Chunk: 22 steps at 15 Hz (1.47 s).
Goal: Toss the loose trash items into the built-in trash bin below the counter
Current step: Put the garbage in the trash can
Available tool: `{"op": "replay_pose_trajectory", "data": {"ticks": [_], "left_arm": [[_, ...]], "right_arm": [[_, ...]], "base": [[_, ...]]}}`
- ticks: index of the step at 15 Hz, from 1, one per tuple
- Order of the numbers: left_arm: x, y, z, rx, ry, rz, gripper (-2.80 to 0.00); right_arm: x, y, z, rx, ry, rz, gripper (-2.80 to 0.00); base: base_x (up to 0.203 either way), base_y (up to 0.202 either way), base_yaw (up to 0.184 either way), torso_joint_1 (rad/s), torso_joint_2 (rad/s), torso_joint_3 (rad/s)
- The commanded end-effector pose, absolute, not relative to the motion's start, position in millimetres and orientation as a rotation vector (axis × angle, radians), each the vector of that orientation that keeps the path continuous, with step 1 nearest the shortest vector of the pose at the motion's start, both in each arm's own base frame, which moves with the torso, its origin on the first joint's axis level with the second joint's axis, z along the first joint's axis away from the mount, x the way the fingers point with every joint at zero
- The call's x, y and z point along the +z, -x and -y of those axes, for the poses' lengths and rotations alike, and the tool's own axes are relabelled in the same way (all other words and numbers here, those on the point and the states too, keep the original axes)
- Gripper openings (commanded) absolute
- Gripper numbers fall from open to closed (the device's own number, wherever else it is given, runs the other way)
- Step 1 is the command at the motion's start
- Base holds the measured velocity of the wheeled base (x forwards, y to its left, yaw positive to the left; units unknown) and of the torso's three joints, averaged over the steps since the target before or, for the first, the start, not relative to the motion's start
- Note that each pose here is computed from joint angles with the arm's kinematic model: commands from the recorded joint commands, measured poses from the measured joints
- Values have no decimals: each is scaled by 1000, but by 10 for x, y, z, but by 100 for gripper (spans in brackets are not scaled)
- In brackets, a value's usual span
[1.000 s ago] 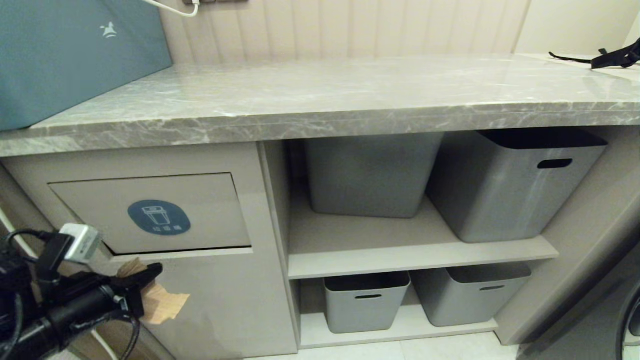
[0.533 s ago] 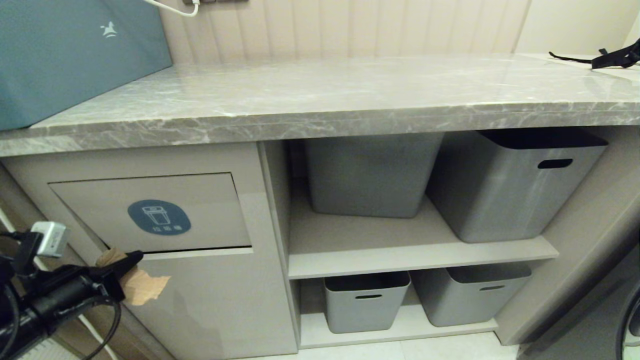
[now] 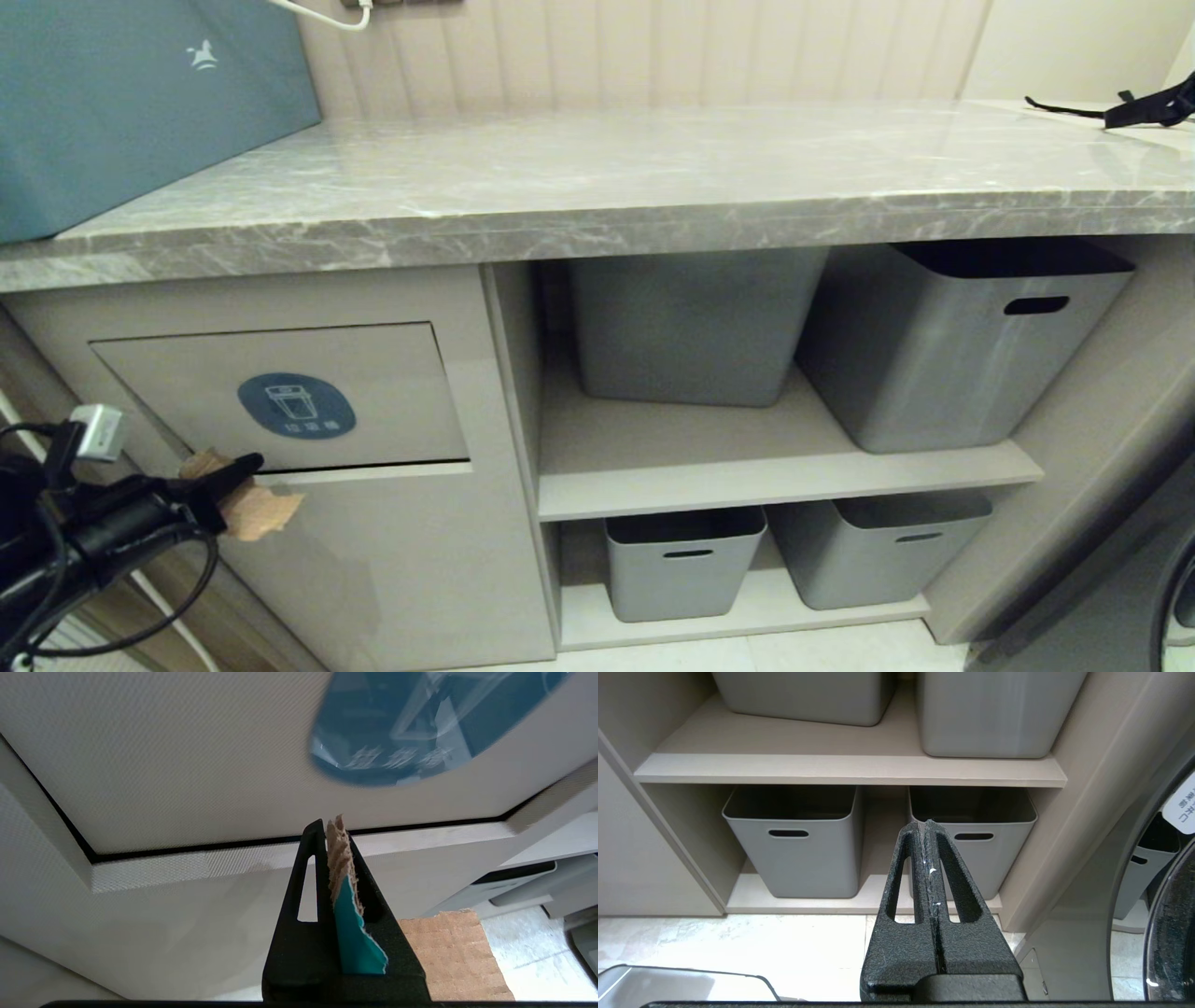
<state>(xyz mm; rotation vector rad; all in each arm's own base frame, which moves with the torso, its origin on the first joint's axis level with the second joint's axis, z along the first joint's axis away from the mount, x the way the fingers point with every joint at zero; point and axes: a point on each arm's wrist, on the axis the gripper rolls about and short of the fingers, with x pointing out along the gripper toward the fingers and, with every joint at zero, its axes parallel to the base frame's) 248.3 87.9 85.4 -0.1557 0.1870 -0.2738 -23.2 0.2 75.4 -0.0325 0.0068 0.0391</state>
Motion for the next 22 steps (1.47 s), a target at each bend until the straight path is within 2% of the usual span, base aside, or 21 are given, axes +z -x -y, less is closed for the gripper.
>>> {"op": "replay_pose_trajectory", "data": {"ticks": [1,7,11,22], "left_arm": [[694,-2573,-893,-282,180,-230,-280],[716,-2778,-467,-300,132,-225,-280],[832,-3059,-284,-252,178,-156,-280],[817,-3283,-265,-216,222,-123,-280]], "right_arm": [[755,232,-2,40,34,-7,-280],[753,232,-2,40,34,-9,-280],[753,232,-2,40,34,-9,-280],[753,232,-2,40,34,-9,-280]], "base": [[0,0,0,0,0,0],[0,0,0,0,0,0],[0,0,0,0,0,0],[0,0,0,0,0,0]]}}
